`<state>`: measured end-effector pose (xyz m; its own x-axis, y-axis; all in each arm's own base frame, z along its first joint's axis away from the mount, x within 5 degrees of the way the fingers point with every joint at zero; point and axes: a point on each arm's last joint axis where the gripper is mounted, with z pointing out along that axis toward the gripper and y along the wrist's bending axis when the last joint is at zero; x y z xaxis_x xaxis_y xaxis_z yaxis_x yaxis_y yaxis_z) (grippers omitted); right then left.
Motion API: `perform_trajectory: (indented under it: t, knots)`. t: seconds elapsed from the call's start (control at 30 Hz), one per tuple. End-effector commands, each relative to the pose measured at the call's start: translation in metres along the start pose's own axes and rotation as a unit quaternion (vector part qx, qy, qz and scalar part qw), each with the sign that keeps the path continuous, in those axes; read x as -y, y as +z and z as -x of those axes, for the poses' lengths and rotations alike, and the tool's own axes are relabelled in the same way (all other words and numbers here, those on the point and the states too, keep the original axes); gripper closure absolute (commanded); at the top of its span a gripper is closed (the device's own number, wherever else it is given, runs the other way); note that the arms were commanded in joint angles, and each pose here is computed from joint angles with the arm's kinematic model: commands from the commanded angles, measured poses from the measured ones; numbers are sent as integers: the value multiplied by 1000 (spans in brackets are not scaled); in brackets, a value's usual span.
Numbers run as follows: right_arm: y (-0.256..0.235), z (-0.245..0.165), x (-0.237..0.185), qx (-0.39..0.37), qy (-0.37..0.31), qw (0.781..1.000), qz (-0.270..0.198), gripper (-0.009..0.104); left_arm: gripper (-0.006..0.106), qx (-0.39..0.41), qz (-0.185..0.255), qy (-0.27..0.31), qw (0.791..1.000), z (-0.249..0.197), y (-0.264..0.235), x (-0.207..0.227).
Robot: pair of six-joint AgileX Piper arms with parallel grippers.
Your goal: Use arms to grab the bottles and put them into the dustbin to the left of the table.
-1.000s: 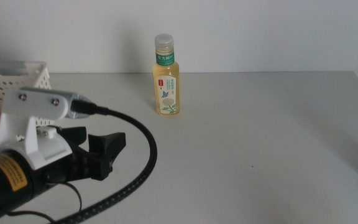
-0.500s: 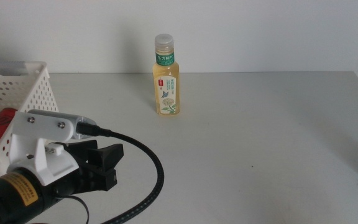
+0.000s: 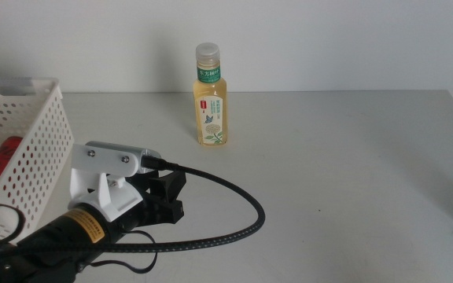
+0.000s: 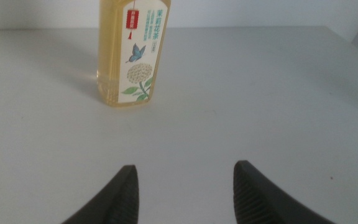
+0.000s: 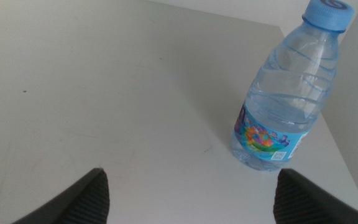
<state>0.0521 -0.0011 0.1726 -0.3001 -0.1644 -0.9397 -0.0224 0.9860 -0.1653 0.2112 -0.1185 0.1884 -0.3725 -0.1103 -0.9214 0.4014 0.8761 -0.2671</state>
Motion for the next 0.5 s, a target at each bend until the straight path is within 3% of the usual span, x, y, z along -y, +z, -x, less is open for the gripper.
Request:
perform_trajectory:
  t: [0.0, 0.13, 0.23, 0.3, 0.47]
  knots:
    - [-2, 7, 2, 41, -7, 999, -13, 27, 48, 99, -27, -9, 995, 18, 7, 6]
    - [-2, 7, 2, 41, -7, 999, -13, 27, 48, 112, -32, -27, 993, 13, 20, 4]
    - [-2, 7, 2, 41, -7, 999, -13, 27, 46, 117, -24, 4, 993, 16, 39, 4]
    - [-2, 7, 2, 41, -7, 999, -13, 27, 38, 121, -19, 27, 992, 19, 52, 4]
    - [-2, 7, 2, 41, -7, 999, -13, 27, 7, 127, 6, 46, 991, 30, 79, -1]
